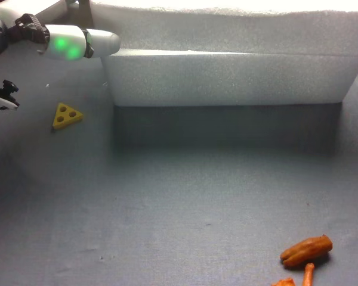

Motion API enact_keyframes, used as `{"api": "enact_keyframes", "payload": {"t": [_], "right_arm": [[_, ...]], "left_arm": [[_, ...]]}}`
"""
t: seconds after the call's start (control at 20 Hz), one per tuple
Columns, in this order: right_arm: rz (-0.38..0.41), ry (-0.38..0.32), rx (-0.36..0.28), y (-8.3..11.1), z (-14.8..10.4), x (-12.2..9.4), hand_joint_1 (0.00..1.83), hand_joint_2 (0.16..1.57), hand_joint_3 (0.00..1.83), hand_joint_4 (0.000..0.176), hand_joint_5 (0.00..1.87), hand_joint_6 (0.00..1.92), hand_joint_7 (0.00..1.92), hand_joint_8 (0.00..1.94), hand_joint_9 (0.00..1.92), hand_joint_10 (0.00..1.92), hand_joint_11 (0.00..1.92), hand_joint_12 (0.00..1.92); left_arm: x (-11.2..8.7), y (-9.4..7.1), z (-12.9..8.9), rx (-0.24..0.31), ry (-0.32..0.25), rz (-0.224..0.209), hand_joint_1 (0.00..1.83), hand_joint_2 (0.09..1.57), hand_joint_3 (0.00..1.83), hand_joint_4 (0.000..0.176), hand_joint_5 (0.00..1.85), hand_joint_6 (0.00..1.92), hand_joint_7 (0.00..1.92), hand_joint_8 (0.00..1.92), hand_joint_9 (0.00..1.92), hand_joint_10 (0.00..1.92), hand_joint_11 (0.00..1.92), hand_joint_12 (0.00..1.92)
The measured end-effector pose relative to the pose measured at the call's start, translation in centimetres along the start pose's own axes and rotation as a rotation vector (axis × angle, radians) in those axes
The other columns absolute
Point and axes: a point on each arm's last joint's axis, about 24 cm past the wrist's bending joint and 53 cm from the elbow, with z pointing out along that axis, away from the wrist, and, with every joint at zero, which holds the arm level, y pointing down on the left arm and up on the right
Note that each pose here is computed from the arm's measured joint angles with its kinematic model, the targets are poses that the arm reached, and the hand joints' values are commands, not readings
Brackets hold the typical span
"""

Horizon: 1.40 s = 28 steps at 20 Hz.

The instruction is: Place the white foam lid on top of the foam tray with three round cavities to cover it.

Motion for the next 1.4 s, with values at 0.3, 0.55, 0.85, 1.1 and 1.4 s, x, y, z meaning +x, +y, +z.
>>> {"api": "enact_keyframes", "payload": {"t": [0.3,0.55,0.85,1.1,1.4], "right_arm": [[0.001,0.000,0.000,0.0,0.0,0.0,0.29,1.24,0.00,0.000,0.00,0.00,0.00,0.00,0.00,0.00,0.00,0.32],[0.004,-0.001,0.001,0.0,0.1,0.0,0.33,1.23,0.00,0.000,0.00,0.00,0.00,0.00,0.00,0.00,0.00,0.46],[0.022,-0.037,-0.055,2.8,1.3,-1.7,0.42,1.24,0.00,0.000,0.00,0.00,0.00,0.00,0.00,0.00,0.00,0.00],[0.007,-0.038,-0.063,3.1,1.2,-1.7,0.43,1.22,0.00,0.000,0.00,0.00,0.00,0.00,0.04,0.02,0.02,0.01],[0.005,-0.045,-0.051,2.3,0.8,-2.2,0.42,1.21,0.00,0.000,0.00,0.00,0.00,0.00,0.00,0.00,0.00,0.00]], "left_arm": [[0.0,0.0,0.0,0.000,-0.001,0.006,0.34,1.09,0.00,0.000,0.00,0.00,0.00,0.00,0.00,0.00,0.00,0.77],[-0.1,0.1,0.0,-0.003,-0.004,0.000,0.34,1.05,0.00,0.000,0.00,0.00,0.00,0.00,0.00,0.00,0.00,0.92],[-1.6,1.0,-1.1,-0.011,-0.057,-0.018,0.41,1.03,0.00,0.000,0.00,0.00,0.00,0.00,0.00,0.00,0.00,0.54],[-2.3,0.8,-1.7,0.000,-0.071,-0.017,0.44,1.03,0.00,0.009,0.00,0.00,0.00,0.00,0.00,0.00,0.00,0.67],[-2.1,0.6,-1.8,0.008,-0.067,-0.016,0.47,1.00,0.00,0.047,0.00,0.00,0.00,0.00,0.00,0.00,0.00,0.55]]}}
